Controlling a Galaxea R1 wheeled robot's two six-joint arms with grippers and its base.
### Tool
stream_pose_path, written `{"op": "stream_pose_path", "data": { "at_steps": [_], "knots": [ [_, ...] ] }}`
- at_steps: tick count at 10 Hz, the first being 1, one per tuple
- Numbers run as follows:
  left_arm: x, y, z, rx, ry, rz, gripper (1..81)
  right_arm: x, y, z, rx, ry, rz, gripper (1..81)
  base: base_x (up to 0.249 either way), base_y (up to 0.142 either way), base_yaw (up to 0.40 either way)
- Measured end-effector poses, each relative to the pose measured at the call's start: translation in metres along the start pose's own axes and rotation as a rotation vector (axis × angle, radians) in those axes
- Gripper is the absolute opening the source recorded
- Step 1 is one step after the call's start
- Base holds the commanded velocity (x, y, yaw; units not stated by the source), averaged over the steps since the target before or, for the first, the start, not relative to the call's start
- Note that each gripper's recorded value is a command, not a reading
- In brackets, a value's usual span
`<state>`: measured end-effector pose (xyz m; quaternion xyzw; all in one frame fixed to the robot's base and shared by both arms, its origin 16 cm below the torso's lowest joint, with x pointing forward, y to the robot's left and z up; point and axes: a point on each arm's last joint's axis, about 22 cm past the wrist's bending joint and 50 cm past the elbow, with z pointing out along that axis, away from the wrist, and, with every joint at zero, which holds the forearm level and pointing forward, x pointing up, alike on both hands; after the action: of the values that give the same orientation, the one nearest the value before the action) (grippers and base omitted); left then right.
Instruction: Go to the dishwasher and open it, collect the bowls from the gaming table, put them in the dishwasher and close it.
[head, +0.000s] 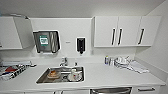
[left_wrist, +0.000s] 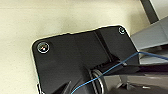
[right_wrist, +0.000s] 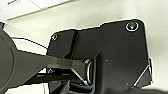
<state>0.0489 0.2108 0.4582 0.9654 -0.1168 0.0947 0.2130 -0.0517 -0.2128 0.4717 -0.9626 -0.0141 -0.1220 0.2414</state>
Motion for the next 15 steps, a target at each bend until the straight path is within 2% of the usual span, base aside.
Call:
{"op": "stream_pose_path", "data": {
  "at_steps": [3,5,8,11,13,15],
  "knots": [
    [0.007,0.002,0.001,-0.003,0.01,0.001,81.1,0.003,0.001,0.001,-0.003,0.002,-0.001,81.1,0.029,0.0,0.0],
    [-0.001,0.004,0.002,-0.006,-0.002,-0.002,81.1,-0.002,0.001,0.0,-0.003,-0.006,0.001,81.1,0.0,0.0,0.0],
    [-0.002,0.003,0.001,-0.005,-0.002,-0.003,81.1,-0.003,0.0,0.0,-0.002,-0.005,0.005,81.1,0.0,0.0,0.0],
    [-0.001,-0.01,-0.014,-0.007,-0.001,-0.02,81.1,-0.007,0.003,-0.005,-0.001,-0.01,0.014,81.1,0.0,0.0,0.0],
    [0.004,-0.015,-0.03,-0.031,0.01,-0.026,81.1,-0.001,0.0,-0.021,0.032,-0.002,0.019,81.1,0.0,0.0,0.0],
    [0.012,-0.022,-0.05,-0.049,0.044,-0.031,81.1,0.015,-0.017,-0.039,0.096,0.019,0.024,81.1,0.0,0.0,0.0]
  ]
}}
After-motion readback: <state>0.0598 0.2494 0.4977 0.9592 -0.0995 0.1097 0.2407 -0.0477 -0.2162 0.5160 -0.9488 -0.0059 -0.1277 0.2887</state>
